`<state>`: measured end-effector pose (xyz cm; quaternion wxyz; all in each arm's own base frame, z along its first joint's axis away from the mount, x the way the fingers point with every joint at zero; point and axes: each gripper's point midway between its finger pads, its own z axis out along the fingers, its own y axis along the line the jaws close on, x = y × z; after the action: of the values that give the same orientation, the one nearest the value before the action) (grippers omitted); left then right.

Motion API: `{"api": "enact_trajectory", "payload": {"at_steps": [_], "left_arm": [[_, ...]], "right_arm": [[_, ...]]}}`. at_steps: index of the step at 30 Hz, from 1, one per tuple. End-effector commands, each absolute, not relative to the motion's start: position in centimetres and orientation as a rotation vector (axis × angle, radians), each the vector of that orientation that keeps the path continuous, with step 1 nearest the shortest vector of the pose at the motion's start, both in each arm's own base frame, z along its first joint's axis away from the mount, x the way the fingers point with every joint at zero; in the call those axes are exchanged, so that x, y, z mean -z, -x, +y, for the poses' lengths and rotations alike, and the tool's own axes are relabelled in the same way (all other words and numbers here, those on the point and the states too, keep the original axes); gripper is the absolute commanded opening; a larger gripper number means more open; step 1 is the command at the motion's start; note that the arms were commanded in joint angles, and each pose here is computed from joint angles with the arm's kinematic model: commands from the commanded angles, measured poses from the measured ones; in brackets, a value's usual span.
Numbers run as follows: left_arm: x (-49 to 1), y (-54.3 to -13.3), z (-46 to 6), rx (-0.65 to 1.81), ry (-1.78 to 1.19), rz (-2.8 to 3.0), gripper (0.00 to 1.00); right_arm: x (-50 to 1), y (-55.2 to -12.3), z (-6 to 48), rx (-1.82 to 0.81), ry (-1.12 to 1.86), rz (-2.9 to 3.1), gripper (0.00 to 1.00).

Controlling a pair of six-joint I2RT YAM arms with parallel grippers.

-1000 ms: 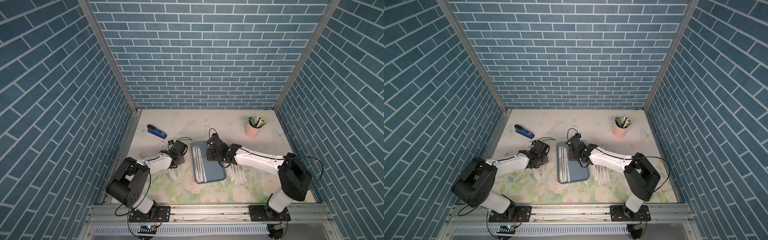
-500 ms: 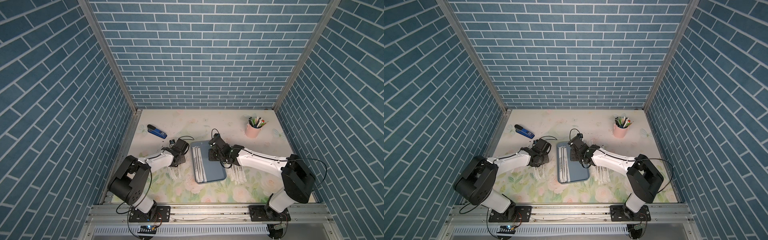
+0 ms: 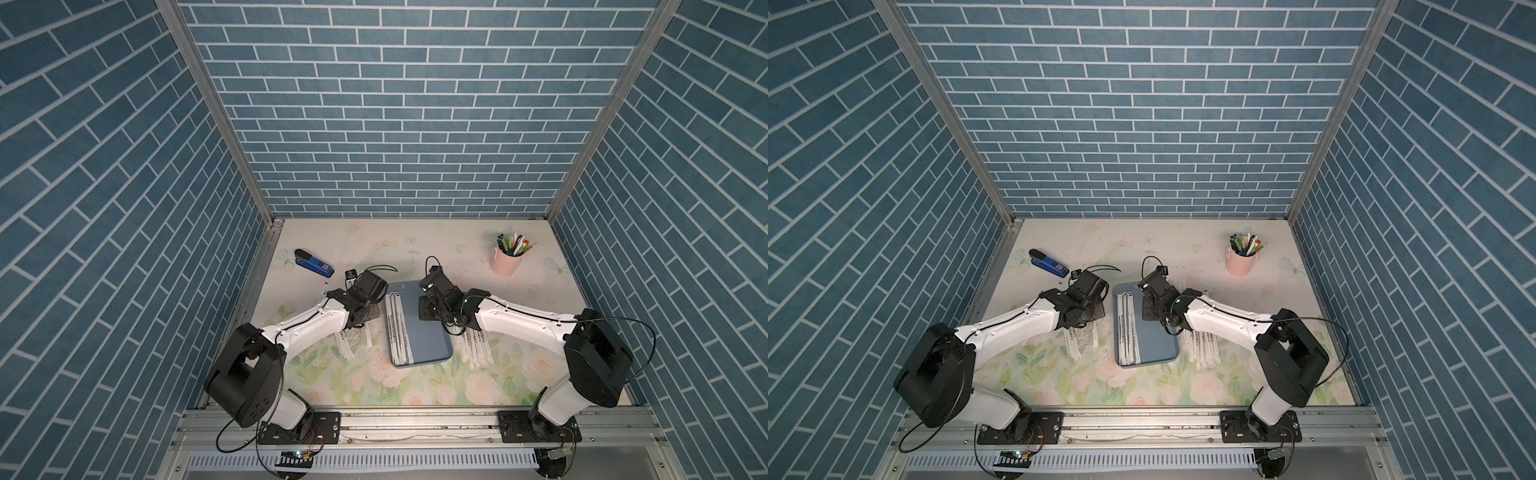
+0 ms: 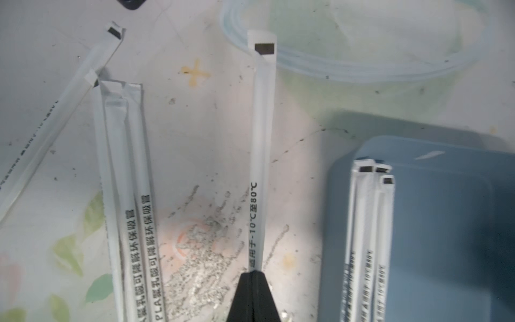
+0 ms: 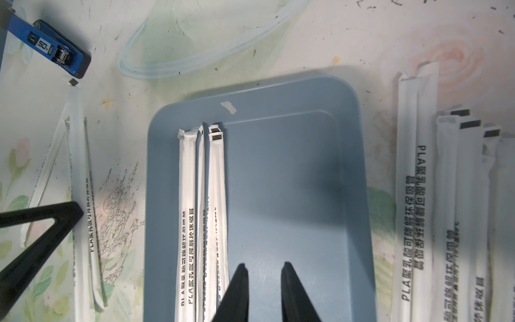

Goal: Put the straws into the storage box
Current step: Place the straw in the storage box.

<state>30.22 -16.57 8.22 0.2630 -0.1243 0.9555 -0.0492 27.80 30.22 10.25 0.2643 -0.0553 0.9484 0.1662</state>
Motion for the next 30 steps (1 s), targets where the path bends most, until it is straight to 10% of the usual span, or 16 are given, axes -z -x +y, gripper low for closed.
{"api": "enact_trajectory", "payload": {"at_steps": [1, 11, 30], "left_arm": [[-10.4, -29.7, -20.4, 0.229, 0.320, 2.550, 0.00], [-7.1, -27.8, -29.4, 0.345, 0.237, 2.591, 0.00], [-2.0, -27.2, -28.7, 0.225, 0.247, 2.651, 0.00]], "right_arm": [[-12.2, -28.8, 28.3, -0.404, 0.137, 2.510, 0.23], [-13.7, -30.5, 24.1, -0.333, 0.061, 2.472, 0.23], [-13.0, -30.1, 23.7, -0.340, 0.061, 2.488, 0.22]]}}
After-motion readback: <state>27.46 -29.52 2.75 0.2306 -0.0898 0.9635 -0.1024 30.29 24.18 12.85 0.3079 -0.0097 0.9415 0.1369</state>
